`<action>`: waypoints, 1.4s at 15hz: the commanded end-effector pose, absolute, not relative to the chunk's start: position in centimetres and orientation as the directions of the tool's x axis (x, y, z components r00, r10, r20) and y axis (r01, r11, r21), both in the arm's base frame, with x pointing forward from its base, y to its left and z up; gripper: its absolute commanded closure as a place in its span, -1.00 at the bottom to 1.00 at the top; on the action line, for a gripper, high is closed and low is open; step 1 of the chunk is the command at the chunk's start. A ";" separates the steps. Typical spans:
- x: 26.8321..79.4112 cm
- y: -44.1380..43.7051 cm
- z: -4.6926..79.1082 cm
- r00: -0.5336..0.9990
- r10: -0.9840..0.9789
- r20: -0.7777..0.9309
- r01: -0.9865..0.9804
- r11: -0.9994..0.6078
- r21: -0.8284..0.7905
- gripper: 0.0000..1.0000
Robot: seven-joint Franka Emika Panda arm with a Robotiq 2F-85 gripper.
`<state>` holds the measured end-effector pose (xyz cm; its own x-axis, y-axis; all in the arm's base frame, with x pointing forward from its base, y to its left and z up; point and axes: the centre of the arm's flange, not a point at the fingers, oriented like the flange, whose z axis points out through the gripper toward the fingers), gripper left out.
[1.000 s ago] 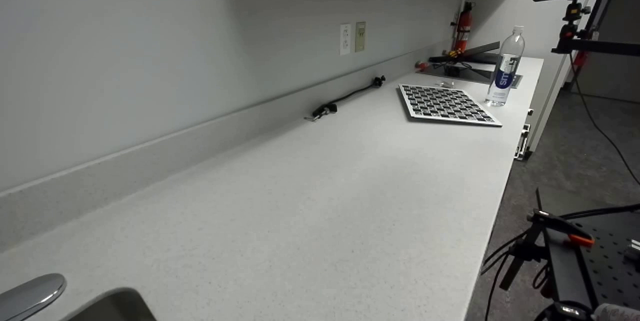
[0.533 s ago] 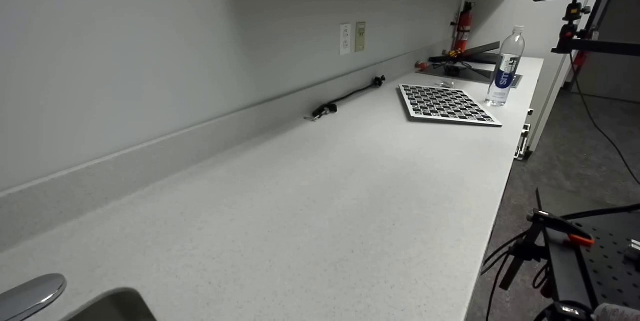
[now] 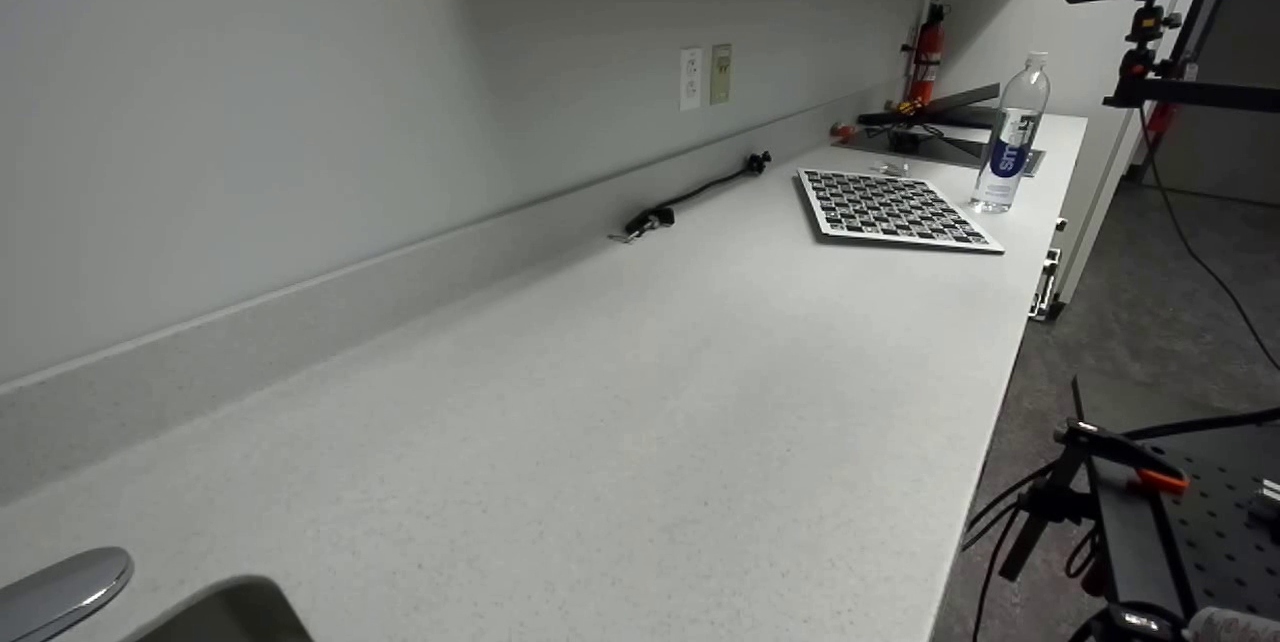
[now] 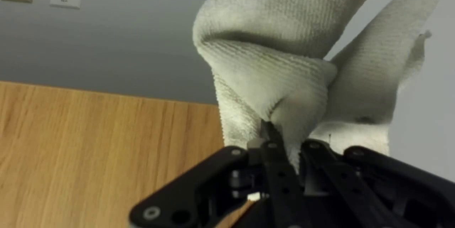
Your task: Wipe the counter top using the cloth
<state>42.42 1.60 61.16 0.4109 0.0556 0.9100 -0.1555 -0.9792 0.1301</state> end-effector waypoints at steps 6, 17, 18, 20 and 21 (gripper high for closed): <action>42.9 1.2 62.6 0.075 0.117 0.990 -0.196 -0.972 0.130 0.96; 42.8 0.8 63.6 -0.188 0.132 0.973 -0.193 -0.977 0.096 0.96; 42.5 0.9 63.4 -0.140 0.127 0.982 -0.196 -0.976 0.098 0.96; 42.3 1.2 63.1 -0.052 0.120 0.991 -0.201 -0.974 0.107 0.96; 42.1 1.2 63.1 -0.007 0.115 0.993 -0.205 -0.973 0.111 0.96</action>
